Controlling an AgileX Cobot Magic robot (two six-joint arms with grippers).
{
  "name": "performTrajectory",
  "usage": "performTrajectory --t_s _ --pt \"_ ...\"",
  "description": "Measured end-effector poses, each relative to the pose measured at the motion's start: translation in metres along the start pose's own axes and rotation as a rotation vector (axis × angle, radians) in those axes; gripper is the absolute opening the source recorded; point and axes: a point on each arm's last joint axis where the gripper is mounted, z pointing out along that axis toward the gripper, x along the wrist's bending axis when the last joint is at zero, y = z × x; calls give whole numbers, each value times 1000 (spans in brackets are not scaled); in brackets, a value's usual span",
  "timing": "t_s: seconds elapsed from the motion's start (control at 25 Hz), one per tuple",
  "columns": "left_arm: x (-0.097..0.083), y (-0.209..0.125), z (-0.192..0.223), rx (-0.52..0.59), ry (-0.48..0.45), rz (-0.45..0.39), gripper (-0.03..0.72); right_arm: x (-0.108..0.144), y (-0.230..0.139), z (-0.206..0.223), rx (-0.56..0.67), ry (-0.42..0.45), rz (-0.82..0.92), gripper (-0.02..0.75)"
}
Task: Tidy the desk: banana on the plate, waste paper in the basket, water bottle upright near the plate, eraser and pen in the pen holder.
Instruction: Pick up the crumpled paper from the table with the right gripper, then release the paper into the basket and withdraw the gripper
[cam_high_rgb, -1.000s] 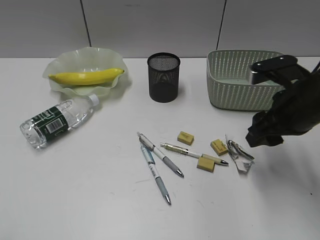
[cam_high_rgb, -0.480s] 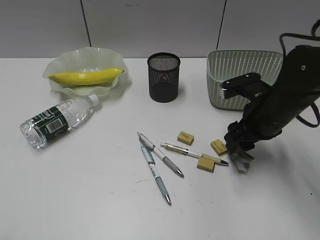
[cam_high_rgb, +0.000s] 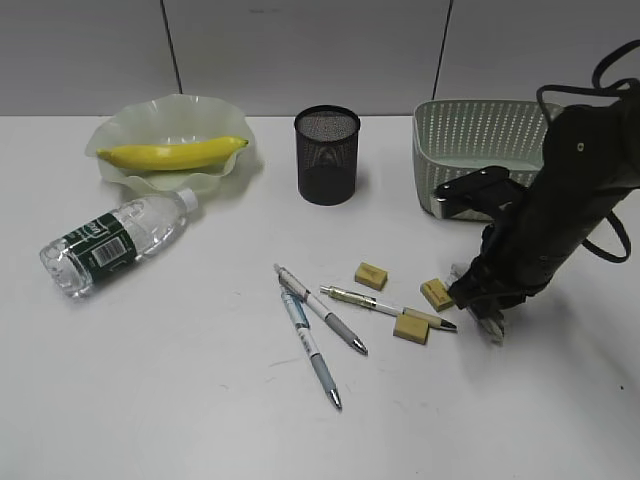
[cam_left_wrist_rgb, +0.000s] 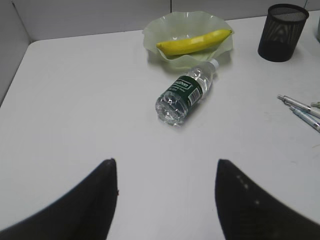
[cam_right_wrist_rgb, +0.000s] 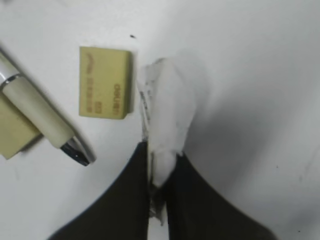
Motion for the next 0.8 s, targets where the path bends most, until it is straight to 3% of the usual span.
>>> performTrajectory --t_s 0.08,0.2,0.32,0.56,0.68,0.8 --pt "0 0 0 0 0 0 461 0 0 -4 2 2 0 33" --pt "0 0 0 0 0 0 455 2 1 -24 -37 -3 -4 27" --pt "0 0 0 0 0 0 453 3 8 -62 -169 -29 -12 25" --pt "0 0 0 0 0 0 450 1 32 -139 -545 -125 -40 25" --pt "0 0 0 0 0 0 450 -9 45 -153 -669 -198 -69 25" --pt "0 0 0 0 0 0 450 -27 54 -150 -701 -238 -40 25"
